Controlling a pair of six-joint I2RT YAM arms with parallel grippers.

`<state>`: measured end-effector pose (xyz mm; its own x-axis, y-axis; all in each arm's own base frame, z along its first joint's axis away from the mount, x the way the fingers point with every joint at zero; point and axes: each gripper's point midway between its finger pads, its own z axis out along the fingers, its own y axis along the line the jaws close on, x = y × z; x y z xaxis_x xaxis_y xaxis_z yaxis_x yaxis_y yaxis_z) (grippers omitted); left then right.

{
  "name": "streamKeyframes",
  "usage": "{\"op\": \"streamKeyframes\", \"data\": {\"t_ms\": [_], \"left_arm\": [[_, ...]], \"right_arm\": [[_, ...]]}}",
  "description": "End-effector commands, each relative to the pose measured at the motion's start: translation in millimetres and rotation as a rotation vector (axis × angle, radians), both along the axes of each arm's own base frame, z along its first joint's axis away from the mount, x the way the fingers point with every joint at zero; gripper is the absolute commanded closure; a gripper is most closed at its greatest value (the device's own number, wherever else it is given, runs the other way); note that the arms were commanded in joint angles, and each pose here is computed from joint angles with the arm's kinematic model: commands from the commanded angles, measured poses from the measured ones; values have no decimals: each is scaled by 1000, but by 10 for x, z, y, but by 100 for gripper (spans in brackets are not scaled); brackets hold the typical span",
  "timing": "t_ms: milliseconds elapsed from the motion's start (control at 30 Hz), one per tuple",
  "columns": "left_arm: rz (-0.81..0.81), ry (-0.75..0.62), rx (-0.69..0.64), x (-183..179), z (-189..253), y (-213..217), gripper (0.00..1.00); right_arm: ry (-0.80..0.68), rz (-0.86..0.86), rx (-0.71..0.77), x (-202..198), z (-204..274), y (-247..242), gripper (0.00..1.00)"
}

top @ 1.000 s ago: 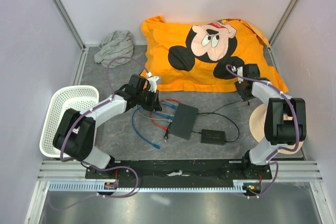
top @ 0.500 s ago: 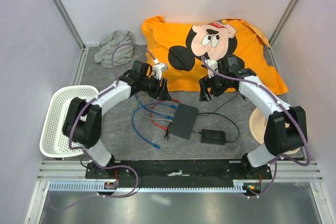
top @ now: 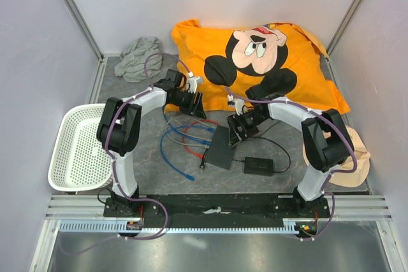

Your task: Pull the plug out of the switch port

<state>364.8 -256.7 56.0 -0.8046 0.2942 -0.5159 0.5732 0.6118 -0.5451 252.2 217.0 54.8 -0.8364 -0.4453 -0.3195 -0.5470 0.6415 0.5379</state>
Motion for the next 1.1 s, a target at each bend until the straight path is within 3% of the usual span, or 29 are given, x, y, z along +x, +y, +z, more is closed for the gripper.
{"op": "streamKeyframes", "data": {"t_ms": [0,400,633,800,900,1067], "left_arm": [[26,88,0,-156,-107,63,46],[25,148,17,-848,-193,323,51],[69,164,-55,-691,-108,425,49],[27,201,-171,-639,9,352,48],[-12,222,-230,-638,45,289,48],[-18,265,-257,-586,-5,238,49]], "right_arm": [[-21,30,10,154,-17,201,19],[-175,158,-32,792,-40,569,26],[-273,120,-68,864,217,525,13],[-424,60,-131,980,631,383,12],[-453,119,-121,817,715,437,18],[-414,214,-121,455,523,559,50]]}}
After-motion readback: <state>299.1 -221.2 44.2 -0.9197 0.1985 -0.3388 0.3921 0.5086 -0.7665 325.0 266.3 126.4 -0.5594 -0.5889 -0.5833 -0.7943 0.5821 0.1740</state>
